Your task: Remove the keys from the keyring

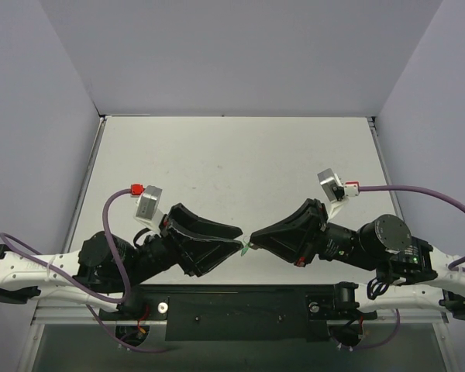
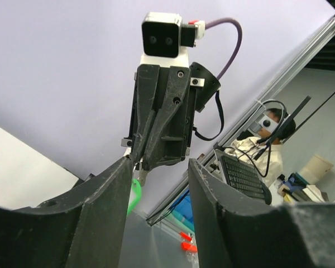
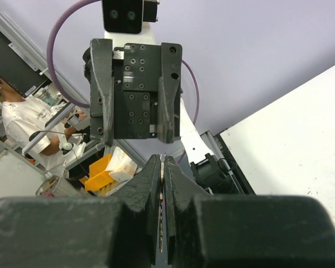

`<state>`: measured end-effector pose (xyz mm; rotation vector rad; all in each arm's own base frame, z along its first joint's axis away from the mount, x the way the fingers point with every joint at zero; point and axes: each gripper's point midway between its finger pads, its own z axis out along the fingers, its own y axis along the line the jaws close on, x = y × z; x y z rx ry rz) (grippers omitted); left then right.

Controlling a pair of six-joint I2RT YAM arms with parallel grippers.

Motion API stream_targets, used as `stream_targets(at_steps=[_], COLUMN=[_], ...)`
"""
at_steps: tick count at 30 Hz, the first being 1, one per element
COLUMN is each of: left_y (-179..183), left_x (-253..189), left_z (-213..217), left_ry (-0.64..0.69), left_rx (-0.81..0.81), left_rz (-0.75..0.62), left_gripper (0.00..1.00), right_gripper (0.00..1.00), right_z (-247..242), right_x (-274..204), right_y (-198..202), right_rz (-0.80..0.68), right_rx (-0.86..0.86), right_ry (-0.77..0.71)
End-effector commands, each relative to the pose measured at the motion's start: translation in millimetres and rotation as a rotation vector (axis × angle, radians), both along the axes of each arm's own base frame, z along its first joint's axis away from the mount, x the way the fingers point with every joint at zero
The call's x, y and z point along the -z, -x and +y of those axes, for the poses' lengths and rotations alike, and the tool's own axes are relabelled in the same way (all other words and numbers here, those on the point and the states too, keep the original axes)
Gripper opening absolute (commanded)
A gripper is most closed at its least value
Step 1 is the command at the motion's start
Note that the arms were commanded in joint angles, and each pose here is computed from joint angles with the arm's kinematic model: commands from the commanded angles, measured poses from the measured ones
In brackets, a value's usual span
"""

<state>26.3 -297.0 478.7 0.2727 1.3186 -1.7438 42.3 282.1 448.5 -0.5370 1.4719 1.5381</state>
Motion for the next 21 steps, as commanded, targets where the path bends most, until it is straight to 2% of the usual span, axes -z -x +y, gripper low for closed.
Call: stream_targets(at_steps=[1, 8, 12, 16, 21], left_y=[-8.3, -11.1, -7.0, -4.9, -3.7], left_x=[-23.3, -17.3, -12.1, -13.5, -12.5], left_z=[18.0, 11.7, 0.8, -4.4, -7.9], left_ry=[0.078, 0.036, 0.015, 0.01, 0.007], left_rx=[-0.046, -0.064, -0.045, -0.036, -0.03], left_rz=[0.0, -0.001, -0.01, -0.017, -0.015], left_gripper=[0.57, 0.59, 0.51, 0.32, 0.27], right_gripper=[0.0, 0.0, 0.0, 0.0, 0.0], right_z=[-13.7, -11.7, -9.6, -9.8, -10.3], right_x=[-29.4, -32.7, -35.5, -37.3, -38.4], right_y=[2.1, 3.7, 3.5, 3.6, 3.3], right_rz=[-0.031, -0.029, -0.027, -0.027, -0.026], right_rx=[0.0, -0.01, -0.011, -0.011, -0.01], right_ry=[-0.11, -0.113, -0.115, -0.12, -0.122])
